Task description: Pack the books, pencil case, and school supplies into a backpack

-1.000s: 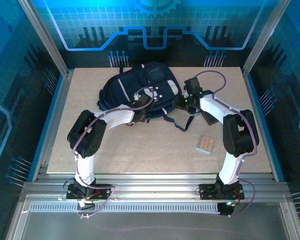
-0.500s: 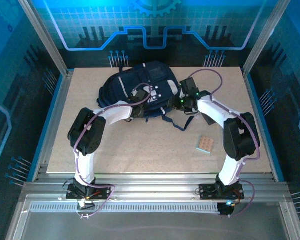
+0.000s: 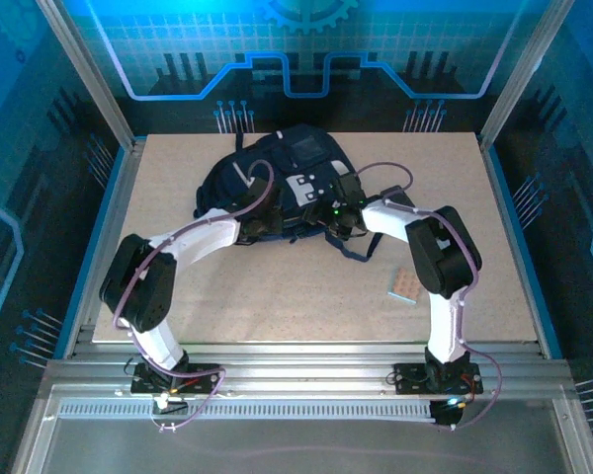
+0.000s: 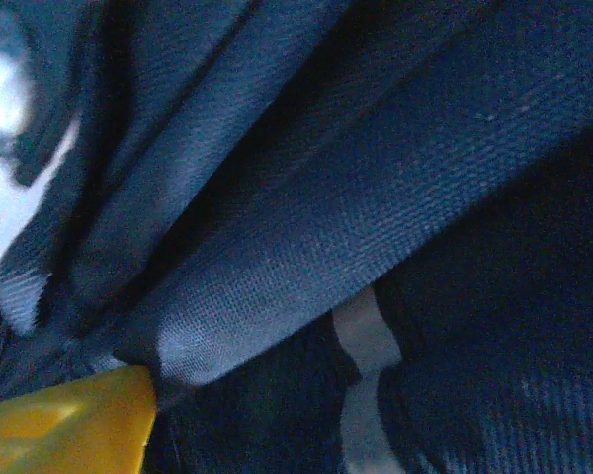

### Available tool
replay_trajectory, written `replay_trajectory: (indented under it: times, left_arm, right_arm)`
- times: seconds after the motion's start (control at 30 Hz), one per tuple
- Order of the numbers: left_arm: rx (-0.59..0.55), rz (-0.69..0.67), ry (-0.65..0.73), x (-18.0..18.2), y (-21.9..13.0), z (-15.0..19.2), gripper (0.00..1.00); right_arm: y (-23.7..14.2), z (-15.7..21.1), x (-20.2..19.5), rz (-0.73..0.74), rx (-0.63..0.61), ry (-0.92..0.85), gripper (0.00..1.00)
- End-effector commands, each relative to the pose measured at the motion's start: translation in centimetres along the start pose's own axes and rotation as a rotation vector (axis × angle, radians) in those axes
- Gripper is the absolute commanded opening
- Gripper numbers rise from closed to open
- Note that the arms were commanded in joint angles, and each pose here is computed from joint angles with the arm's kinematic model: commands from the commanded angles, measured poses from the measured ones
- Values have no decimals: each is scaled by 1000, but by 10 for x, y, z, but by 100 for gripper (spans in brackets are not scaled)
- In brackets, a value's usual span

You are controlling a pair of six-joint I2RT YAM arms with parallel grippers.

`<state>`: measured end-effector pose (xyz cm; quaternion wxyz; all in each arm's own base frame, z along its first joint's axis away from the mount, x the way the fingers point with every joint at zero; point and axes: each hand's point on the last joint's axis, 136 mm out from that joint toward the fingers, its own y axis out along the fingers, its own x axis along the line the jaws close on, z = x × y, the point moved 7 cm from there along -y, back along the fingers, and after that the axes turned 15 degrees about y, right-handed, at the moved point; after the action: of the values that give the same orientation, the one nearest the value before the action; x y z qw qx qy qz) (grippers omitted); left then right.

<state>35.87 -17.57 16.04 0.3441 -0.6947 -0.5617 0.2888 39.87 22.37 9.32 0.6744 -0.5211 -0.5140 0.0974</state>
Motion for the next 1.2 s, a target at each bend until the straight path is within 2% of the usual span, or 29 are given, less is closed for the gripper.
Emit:
replay_trajectory:
  times: [0.0,0.1,0.13,0.27,0.5,0.6,0.7,0.83,0.97,1.13,1.17]
  left_arm:
    - [-16,106,-62,-8,-19,2,0]
    - [-19,57,-48,2,-21,6,0]
    - [-13,43,-51,7,-19,8,0]
    - [12,-52,-73,37,-13,21,0]
    - [-1,-217,-157,91,-29,45,0]
    - [-49,-273,-197,113,-37,45,0]
    - [-84,-290,-191,120,-43,34,0]
    - [-100,-129,-155,96,-51,24,0]
    - [-86,-45,-63,50,-68,31,0]
    - [-79,147,-134,3,-73,43,0]
    - [-80,178,-139,-6,-72,43,0]
  right_arm:
    - [13,-3,9,-50,-75,99,62]
    - [9,-6,4,-57,-112,89,9]
    - [5,-8,3,-55,-127,75,0]
    - [-11,-21,-5,-50,-178,41,0]
    - [-31,-50,-21,-3,-238,-1,0]
    - [-37,-58,-20,16,-241,-52,0]
    - [-39,-66,-15,16,-238,-112,0]
    - [-39,-90,0,45,-247,-228,0]
    - [-36,-120,15,72,-271,-259,0]
    - [-28,-145,40,36,-251,-247,0]
    - [-27,-146,44,37,-238,-245,3]
